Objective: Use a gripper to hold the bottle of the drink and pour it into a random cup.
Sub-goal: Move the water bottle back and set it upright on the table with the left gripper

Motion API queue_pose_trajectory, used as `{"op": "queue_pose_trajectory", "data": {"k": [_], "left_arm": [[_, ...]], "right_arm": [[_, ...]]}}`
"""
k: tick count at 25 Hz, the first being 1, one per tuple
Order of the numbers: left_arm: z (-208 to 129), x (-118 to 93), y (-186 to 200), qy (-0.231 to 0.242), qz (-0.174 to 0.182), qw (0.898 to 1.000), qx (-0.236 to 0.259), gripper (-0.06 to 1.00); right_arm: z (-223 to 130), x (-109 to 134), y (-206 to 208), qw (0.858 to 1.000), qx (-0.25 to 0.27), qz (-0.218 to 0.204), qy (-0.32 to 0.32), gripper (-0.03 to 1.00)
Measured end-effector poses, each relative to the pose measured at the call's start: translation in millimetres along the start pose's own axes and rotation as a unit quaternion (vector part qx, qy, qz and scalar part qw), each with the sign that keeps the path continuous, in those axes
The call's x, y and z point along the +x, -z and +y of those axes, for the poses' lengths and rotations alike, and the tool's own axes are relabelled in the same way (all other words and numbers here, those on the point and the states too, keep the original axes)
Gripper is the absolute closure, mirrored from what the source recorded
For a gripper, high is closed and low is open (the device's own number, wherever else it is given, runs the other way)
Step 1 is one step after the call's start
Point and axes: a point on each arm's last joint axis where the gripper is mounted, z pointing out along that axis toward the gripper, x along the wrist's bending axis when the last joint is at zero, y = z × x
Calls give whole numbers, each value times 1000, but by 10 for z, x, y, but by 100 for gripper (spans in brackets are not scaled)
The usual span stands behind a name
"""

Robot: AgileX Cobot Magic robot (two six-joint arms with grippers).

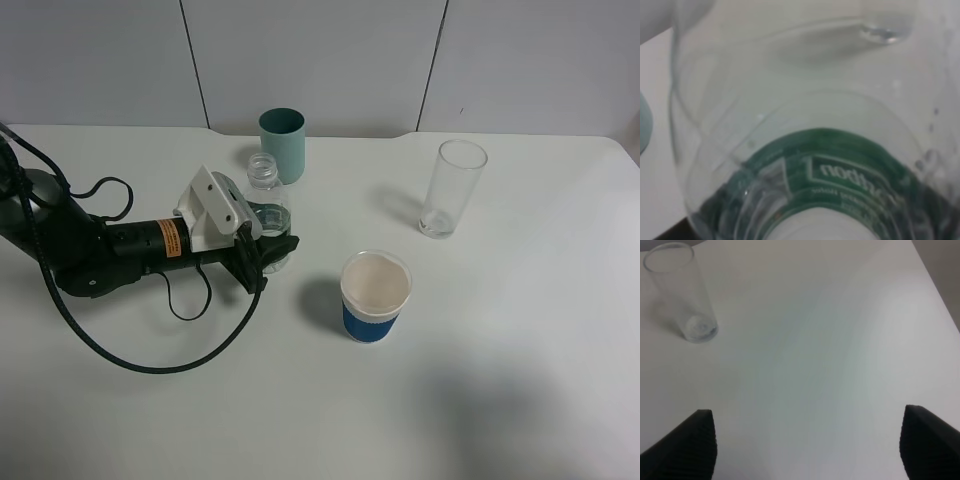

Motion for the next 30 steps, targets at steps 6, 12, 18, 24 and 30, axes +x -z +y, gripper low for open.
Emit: {"op": "queue_pose_trajectory", "data": {"k": [6,12,18,24,30], "left_arm": [[2,0,0,0,0,1000,-1,40],[6,2,0,8,1,1000,-3,13],[6,3,0,12,2,1000,-4,2],[106,13,28,6,6,1000,-13,2],[244,-58,250,14,33,999,-10,2]], "right_arm": [[0,0,0,1000,0,0,0,22],[0,0,0,1000,0,0,0,22],[0,0,0,1000,0,0,0,22],[0,0,0,1000,0,0,0,22],[0,0,0,1000,0,0,0,22]]}}
